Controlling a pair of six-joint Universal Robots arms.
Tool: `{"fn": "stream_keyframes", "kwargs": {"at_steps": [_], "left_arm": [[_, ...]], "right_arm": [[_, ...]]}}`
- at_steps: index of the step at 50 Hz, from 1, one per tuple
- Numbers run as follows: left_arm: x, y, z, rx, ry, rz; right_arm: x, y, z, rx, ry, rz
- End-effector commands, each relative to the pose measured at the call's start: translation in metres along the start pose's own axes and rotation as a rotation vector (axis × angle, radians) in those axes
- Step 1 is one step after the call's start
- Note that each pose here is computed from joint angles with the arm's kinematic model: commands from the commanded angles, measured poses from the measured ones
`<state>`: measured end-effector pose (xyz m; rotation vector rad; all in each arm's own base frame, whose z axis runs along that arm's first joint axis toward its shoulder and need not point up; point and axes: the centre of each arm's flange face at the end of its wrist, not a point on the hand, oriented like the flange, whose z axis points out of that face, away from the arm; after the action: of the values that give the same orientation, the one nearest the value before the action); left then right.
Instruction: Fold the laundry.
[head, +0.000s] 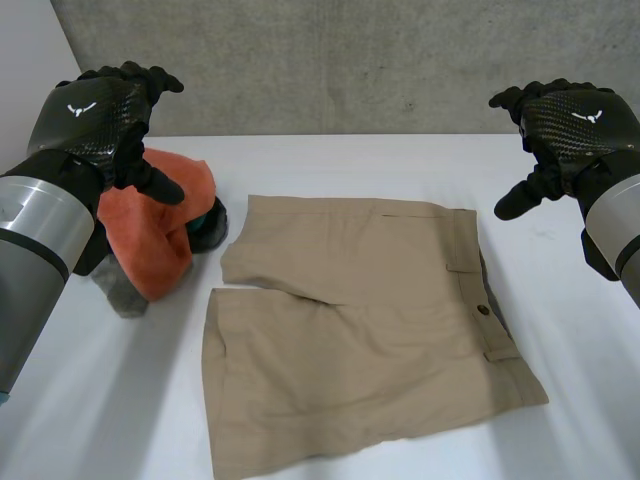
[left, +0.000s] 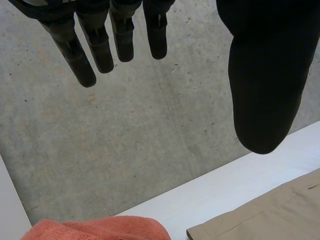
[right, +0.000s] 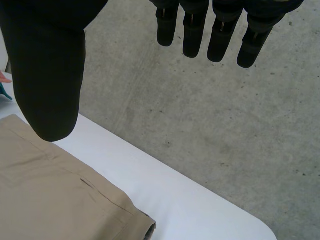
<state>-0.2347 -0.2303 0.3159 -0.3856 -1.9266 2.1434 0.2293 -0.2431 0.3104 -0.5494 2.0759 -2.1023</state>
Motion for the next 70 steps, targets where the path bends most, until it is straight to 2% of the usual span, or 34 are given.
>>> {"fn": "stream_keyframes", "kwargs": {"at_steps": [1, 9, 14, 21, 25, 30, 37, 43, 61, 66, 70], "left_arm": [[0.001, -0.002, -0.002, 0.007, 0.006, 0.003], [0.003, -0.003, -0.003, 0.001, 0.014, 0.001], [0.01, 0.002, -0.01, -0.044, 0.037, 0.008], [0.02, 0.029, -0.038, -0.28, 0.095, 0.035], [0.031, 0.056, -0.063, -0.43, 0.163, 0.084], [0.051, 0.096, -0.098, -0.56, 0.282, 0.167], [0.072, 0.143, -0.127, -0.617, 0.382, 0.214], [0.073, 0.155, -0.125, -0.605, 0.359, 0.226], [0.084, 0.17, -0.137, -0.657, 0.412, 0.26], [0.081, 0.163, -0.131, -0.626, 0.353, 0.275], [0.076, 0.146, -0.127, -0.57, 0.295, 0.297]], "right_arm": [[0.0, -0.001, 0.001, 0.004, -0.007, -0.001], [0.001, -0.002, 0.0, -0.01, -0.006, -0.016], [0.001, 0.002, -0.007, -0.089, -0.023, -0.122], [0.0, 0.034, -0.025, -0.316, -0.122, -0.368], [0.0, 0.059, -0.035, -0.43, -0.203, -0.429], [0.001, 0.088, -0.045, -0.517, -0.276, -0.429], [0.005, 0.123, -0.05, -0.519, -0.35, -0.339], [0.003, 0.151, -0.057, -0.495, -0.387, -0.284], [0.0, 0.183, -0.051, -0.519, -0.406, -0.265], [0.002, 0.178, -0.051, -0.511, -0.391, -0.268], [0.004, 0.154, -0.056, -0.463, -0.363, -0.299]]}}
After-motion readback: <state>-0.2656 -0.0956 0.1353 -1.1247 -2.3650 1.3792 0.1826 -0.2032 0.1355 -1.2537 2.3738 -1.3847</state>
